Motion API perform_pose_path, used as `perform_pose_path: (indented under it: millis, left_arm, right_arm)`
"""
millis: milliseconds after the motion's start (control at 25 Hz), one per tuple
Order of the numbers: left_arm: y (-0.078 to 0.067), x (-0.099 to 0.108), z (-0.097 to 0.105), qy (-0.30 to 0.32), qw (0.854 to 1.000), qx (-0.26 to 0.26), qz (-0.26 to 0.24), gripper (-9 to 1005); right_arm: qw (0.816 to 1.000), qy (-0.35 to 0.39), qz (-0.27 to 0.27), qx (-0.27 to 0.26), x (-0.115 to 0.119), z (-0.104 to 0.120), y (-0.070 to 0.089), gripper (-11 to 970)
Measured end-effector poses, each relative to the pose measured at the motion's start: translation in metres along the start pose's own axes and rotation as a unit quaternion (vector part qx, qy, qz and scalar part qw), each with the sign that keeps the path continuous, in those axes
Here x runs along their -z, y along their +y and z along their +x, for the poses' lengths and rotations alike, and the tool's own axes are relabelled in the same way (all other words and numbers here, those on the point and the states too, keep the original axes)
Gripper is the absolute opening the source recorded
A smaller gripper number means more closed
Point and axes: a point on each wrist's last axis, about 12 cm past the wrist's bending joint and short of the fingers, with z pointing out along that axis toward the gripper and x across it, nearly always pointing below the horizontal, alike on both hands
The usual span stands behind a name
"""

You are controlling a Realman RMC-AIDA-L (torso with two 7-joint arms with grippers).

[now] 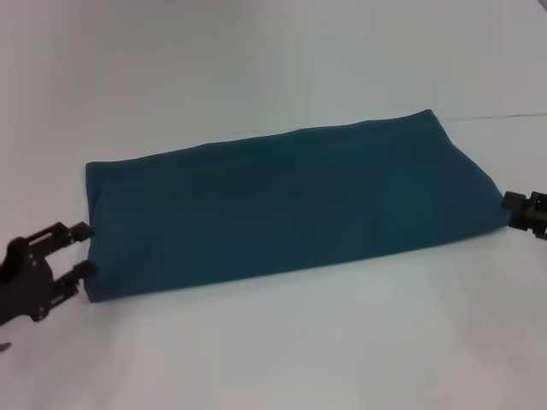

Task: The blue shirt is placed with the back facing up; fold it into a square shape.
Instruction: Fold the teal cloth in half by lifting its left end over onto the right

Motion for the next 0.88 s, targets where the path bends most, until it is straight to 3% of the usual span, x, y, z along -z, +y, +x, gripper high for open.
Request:
perform_pose_path:
  millis: [200, 520, 880]
  left_arm:
    - [0.012, -0.008, 0.003, -0.015, 0.999, 0.025, -0.022, 615]
    - [0.021, -0.023, 0.001, -0.03, 0.997, 0.017, -0.072, 615]
    - [0.022, -0.012, 0.006, -0.012, 0.998, 0.032, -0.055, 614]
  right_arm:
    - [1.0, 0.005, 0.011, 0.004, -0.002, -0.001, -0.002, 605]
    - [1.0, 0.007, 0.018, 0.007, -0.004, 0.0, -0.004, 606]
    - [1.0, 0.01, 0.02, 0.004, -0.004, 0.001, -0.005, 606]
